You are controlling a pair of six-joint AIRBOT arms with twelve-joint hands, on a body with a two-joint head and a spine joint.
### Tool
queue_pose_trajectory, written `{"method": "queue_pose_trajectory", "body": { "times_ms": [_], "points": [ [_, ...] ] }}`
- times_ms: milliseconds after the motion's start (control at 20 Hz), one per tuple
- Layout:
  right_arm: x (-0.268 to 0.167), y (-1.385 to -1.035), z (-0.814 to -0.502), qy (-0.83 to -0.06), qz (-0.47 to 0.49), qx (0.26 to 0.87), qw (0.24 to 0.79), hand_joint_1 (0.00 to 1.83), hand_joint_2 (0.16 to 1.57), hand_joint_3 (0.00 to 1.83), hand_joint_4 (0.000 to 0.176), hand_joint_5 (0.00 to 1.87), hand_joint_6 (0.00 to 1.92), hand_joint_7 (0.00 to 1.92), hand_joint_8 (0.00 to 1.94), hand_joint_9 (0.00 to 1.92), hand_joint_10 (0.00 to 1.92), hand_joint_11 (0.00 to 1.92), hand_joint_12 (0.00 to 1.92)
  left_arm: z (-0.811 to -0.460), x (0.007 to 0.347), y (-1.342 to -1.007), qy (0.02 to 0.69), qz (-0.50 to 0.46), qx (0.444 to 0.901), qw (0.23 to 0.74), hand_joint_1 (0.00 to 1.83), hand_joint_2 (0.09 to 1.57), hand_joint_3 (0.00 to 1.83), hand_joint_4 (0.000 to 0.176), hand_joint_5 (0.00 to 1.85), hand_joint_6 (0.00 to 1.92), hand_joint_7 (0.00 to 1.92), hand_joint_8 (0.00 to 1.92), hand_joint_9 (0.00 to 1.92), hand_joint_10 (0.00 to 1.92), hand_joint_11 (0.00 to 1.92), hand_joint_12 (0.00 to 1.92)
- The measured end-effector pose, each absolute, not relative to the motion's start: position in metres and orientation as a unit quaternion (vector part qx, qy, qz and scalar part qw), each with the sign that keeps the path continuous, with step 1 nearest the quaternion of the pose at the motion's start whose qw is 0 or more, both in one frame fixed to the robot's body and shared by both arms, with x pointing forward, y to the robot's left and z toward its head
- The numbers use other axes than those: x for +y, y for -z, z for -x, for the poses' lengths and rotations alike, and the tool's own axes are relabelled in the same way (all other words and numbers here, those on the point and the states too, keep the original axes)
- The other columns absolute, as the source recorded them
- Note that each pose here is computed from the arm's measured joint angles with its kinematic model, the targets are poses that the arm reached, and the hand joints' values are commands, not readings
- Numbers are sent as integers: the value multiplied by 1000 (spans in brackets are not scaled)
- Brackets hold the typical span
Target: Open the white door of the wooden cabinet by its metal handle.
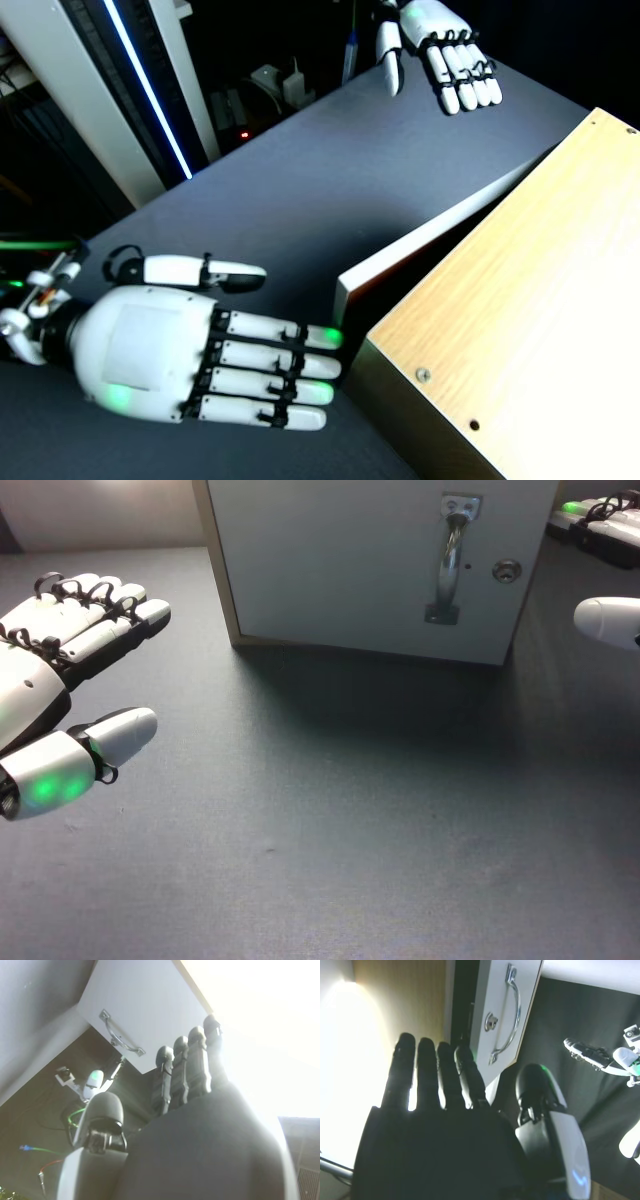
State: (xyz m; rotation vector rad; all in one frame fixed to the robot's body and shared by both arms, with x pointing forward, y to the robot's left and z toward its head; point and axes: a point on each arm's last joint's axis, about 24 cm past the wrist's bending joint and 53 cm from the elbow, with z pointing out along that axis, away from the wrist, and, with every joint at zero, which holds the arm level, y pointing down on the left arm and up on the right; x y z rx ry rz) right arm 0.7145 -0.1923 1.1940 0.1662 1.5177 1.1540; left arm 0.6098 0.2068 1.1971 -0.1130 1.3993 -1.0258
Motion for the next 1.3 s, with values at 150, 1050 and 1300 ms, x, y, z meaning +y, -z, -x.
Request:
{"method": "queue_pose_trajectory", "body": {
  "times_ms": [150,1050,1300],
  "points": [
    [-190,-1194,-713,-493,-66,649,575,0,1409,5,0,67,2,0,0,0,0,3,1,-609,207,-1196,451,49,616,644,0,1508,7,0,150,6,72,2,46,1,41,76],
    [-172,-1203,-664,-527,-27,643,555,0,1449,11,0,67,0,1,0,0,0,0,0,-607,212,-1188,452,61,622,636,0,1473,0,0,177,10,115,13,68,11,48,85],
    [-159,-1205,-651,-541,-7,641,544,17,1464,7,0,98,5,25,4,0,0,0,0,-607,213,-1188,452,63,623,636,0,1462,0,0,184,8,124,9,74,9,60,95]
  ]
}}
